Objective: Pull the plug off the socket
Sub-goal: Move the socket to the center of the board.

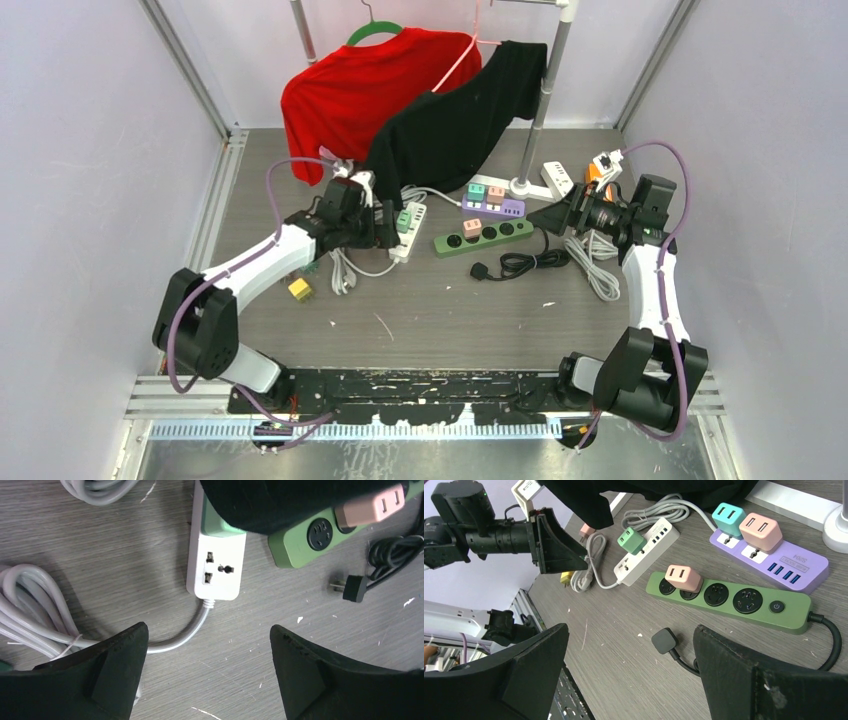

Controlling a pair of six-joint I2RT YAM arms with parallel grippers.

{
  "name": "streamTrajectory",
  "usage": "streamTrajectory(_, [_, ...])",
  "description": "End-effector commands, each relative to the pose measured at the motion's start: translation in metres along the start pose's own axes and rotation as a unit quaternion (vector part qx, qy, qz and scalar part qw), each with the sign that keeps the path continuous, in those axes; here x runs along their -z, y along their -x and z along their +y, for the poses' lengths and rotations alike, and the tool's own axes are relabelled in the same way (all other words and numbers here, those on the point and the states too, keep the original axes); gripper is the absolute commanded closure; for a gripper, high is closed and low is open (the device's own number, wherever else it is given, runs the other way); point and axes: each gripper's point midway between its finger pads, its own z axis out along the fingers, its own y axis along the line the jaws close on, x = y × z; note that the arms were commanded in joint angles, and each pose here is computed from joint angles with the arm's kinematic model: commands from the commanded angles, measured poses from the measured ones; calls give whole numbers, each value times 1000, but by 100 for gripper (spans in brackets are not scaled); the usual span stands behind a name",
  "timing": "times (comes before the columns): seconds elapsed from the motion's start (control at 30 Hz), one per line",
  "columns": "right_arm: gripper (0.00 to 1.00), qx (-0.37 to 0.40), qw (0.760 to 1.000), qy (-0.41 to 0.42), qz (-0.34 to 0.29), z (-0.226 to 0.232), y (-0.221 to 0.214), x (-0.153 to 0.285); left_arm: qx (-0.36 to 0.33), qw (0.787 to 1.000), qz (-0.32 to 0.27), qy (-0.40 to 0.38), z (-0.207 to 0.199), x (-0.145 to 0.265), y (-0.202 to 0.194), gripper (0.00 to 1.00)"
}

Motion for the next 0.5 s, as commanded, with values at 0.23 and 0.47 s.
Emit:
streamTrajectory(0.23, [0, 23, 1000, 4, -5, -1, 10, -1, -57, 998, 17, 30, -1, -23, 7, 21])
streamTrajectory(0.47, [0, 17, 1000, 5, -2, -4, 8, -2, -101, 994, 22, 29, -12, -45, 1, 13])
